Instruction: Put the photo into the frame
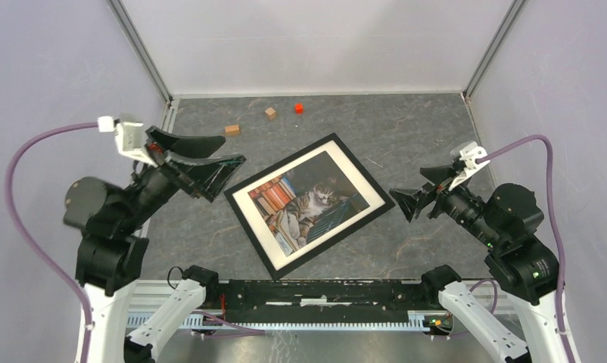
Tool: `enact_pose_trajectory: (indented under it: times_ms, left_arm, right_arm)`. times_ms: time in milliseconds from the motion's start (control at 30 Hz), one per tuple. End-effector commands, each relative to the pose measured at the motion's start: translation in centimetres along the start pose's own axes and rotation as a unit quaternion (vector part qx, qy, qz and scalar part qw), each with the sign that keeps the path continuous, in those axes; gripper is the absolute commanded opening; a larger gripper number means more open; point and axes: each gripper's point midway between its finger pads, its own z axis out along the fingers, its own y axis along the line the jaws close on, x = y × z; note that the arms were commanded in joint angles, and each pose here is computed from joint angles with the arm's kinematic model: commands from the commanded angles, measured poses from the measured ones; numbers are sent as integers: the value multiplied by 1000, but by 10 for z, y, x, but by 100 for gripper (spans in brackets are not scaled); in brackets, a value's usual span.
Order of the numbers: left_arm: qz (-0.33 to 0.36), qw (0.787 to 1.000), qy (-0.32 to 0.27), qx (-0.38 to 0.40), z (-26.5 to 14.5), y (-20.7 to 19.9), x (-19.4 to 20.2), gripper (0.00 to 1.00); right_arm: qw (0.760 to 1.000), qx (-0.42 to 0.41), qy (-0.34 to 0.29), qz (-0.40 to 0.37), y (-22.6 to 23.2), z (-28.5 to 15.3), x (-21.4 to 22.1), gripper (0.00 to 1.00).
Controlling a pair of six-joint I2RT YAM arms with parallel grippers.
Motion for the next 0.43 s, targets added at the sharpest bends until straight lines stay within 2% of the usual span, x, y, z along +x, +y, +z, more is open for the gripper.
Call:
enact_pose_trajectory:
  times_ms: [0, 267, 400]
  left_arm:
    - [37, 994, -67, 72, -29, -55, -42, 100]
    - [41, 992, -74, 94, -35, -66, -44, 100]
    - [39, 994, -71, 78, -36, -61, -42, 100]
  right_arm:
    - [1000, 12, -8, 1, -1, -4, -9, 98]
    - [999, 19, -31, 17, -1, -14, -1, 98]
    - [996, 41, -77, 16, -9, -19, -1, 98]
